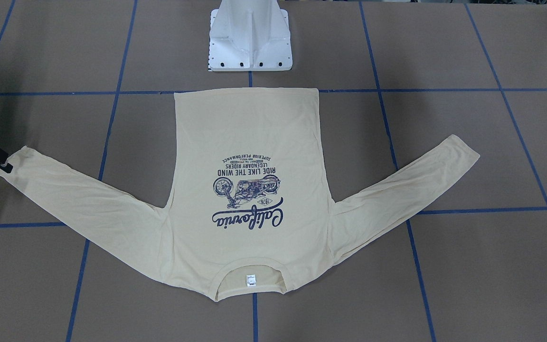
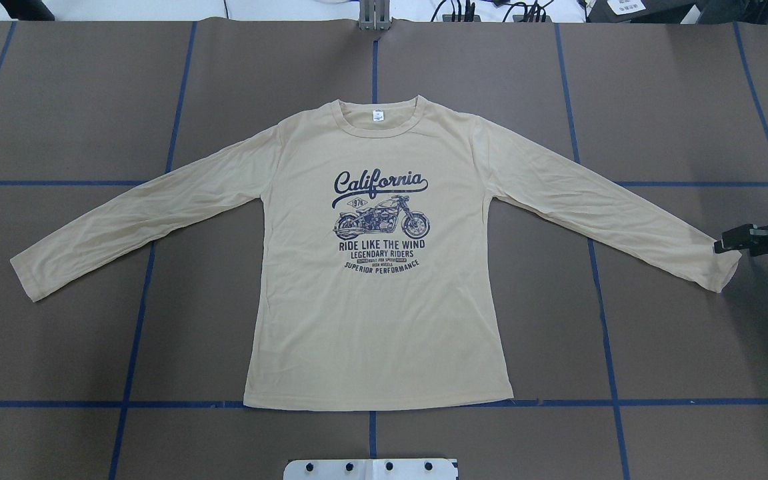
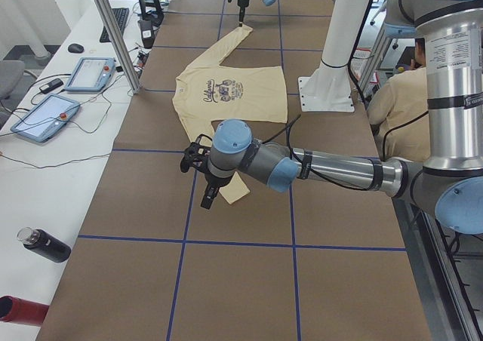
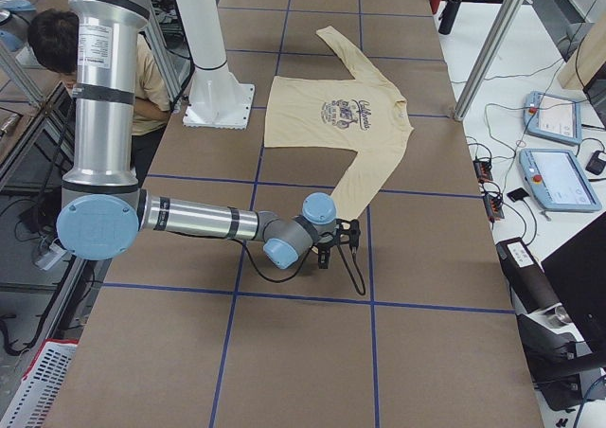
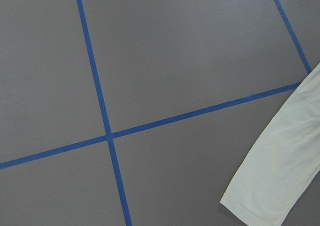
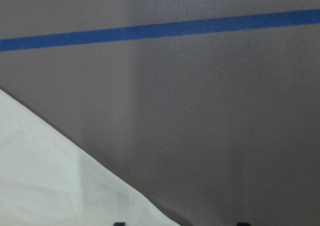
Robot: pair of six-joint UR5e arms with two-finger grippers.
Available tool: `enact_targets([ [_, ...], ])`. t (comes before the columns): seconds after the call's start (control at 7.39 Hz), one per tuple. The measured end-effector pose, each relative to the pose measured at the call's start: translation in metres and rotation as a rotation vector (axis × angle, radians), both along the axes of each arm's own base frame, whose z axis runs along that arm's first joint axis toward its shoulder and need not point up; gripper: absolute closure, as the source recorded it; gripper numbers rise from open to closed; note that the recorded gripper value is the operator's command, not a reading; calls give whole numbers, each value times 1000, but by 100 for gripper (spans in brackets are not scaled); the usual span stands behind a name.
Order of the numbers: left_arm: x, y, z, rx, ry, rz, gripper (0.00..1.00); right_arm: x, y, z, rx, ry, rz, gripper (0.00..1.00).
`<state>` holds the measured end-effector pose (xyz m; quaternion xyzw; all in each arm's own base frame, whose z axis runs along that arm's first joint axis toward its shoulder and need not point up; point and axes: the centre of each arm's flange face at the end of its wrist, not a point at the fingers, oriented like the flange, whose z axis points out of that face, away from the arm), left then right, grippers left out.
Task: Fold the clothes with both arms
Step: 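Lower the right gripper and grasp the sleeve cuff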
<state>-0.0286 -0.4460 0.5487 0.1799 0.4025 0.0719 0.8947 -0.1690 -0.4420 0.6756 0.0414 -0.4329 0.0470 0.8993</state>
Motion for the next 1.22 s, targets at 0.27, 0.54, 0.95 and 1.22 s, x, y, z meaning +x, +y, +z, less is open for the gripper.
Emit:
enact_targets([
  [0.27, 1, 1, -1, 0, 9, 4, 0, 0, 1, -1, -10, -6, 5, 30],
  [0.54, 1, 2, -2, 0, 16, 7, 0, 0, 2, -2, -12, -9, 4, 30],
  [0.95, 2, 3, -3, -1, 27, 13, 0, 2, 6, 0, -17, -11, 1, 53],
  [1.22, 2, 3, -4, -1, 31, 15, 0, 3, 7, 0, -20, -14, -2, 100],
])
